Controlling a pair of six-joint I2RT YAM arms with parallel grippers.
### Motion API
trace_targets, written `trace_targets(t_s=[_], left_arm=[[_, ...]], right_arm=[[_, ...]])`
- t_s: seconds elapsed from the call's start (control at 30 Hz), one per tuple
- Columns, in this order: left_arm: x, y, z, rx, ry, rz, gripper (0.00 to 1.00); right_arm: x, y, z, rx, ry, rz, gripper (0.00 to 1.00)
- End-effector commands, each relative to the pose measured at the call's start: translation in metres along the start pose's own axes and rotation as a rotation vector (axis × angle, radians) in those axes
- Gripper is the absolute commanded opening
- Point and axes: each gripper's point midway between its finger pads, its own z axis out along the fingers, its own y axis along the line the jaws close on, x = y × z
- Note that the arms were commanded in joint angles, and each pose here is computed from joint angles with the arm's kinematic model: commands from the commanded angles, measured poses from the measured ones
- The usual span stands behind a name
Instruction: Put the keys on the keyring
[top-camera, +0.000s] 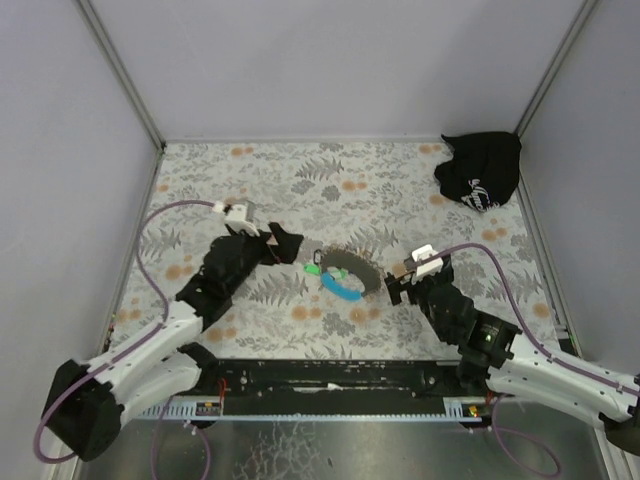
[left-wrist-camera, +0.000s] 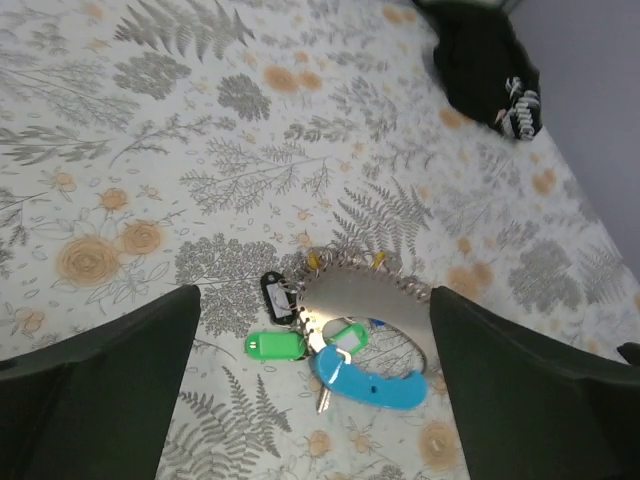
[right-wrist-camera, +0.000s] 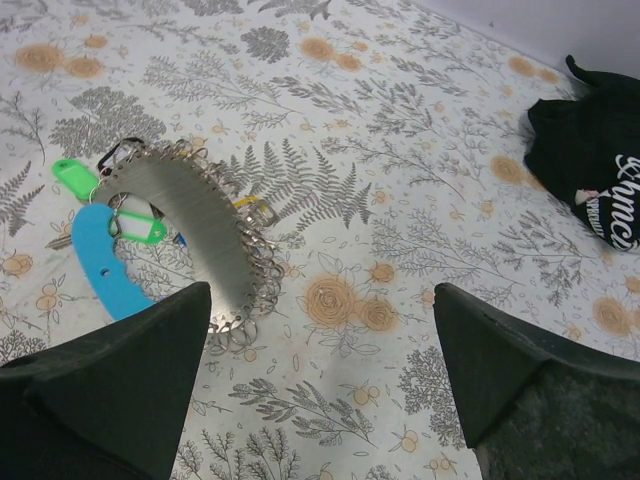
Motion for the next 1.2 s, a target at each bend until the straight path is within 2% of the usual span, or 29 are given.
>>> trace_targets(t_s=[0.0,0.3,0.43,0.63,0.77,1.17], left_arm=[[-0.021,0.022,-0.037,-0.130,-0.093,-0.072,1.00],[-0.058,0.035,-0.103,-0.201,-0.281,-0.186,1.00],[-0.069,0.037,-0.118,-0.225,-0.311,-0.241,1.00],[-0.071,0.031,-0.130,-0.257,-0.220,-0.249,1.00],[-0.074,0.024,-0.136,-0.255,-0.160,-0.202,1.00],[-0.062,0.018,-0.129,-0.202,-0.120,-0.165,1.00]], right_arm=[[-0.014,-0.020,-0.008,0.083,-0.043,0.078,0.99],[-0.014,-0.030,-0.018,0.103,-0.082,0.138,0.99],[-0.016,-0.034,-0.021,0.116,-0.112,0.165,0.99],[-0.016,-0.038,-0.023,0.128,-0.145,0.193,0.99],[-0.017,-0.038,-0.023,0.128,-0.146,0.197,0.99],[-0.016,-0.035,-0.024,0.109,-0.137,0.208,0.99]])
